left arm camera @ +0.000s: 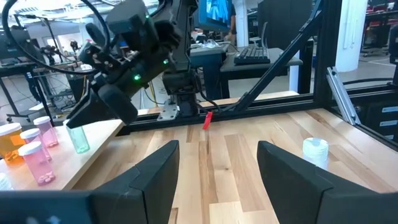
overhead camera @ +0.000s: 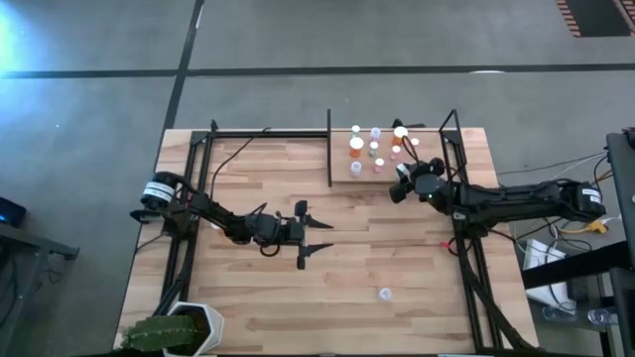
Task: Pick and place medicine bottles onto shelf by color
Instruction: Put the blue pill bottle on the shelf, then put the transparent pill bottle on the shelf
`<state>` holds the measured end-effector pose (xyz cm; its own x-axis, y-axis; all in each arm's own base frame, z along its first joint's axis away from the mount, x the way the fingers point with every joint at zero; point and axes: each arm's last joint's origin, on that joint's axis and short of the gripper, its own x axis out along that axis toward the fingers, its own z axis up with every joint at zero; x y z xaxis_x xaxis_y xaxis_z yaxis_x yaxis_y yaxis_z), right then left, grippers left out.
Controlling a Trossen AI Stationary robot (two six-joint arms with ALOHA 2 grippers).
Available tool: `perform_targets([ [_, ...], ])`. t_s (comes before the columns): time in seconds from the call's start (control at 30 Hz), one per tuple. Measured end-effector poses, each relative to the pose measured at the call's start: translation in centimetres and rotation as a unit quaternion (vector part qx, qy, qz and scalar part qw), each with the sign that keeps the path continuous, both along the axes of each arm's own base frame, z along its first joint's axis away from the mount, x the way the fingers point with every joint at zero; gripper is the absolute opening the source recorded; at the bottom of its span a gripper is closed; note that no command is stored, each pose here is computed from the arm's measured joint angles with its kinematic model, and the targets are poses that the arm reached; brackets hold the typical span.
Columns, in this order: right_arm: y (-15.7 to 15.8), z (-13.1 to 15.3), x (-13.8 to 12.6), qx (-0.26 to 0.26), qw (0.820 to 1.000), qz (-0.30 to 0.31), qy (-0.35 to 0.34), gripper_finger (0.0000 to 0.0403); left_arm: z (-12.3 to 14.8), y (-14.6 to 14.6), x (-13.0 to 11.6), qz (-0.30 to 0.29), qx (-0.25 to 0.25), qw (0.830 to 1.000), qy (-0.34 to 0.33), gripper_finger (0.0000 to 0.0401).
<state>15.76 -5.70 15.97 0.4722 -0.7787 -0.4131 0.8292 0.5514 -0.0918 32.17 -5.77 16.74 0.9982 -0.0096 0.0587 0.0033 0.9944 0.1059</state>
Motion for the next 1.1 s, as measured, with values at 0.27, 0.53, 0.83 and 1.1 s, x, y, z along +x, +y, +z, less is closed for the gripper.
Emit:
perform_targets([
  [0.27, -0.6, -0.1, 0.4, -0.004, 1.0, 0.001, -0.001, 0.0129, 0.0, 0.0, 0.0, 0.0, 0.0, 1.0, 0.0, 0.02],
  [0.53, -1.0, -0.7, 1.1, -0.009, 1.0, -0.001, 0.0, 0.0143, 0.0, -0.1, 0.0, -0.001, 0.0, 1.0, 0.0, 0.02],
  [0.83, -1.4, -1.0, 1.3, -0.014, 1.0, -0.02, 0.009, 0.0201, 0.0, 0.0, 0.0, -0.001, 0.0, 1.0, 0.001, 0.02],
  [1.1, -1.6, 1.5, 2.0, -0.042, 0.999, -0.007, 0.001, 0.025, 0.0, 0.0, 0.0, -0.001, 0.0, 1.0, 0.001, 0.02],
])
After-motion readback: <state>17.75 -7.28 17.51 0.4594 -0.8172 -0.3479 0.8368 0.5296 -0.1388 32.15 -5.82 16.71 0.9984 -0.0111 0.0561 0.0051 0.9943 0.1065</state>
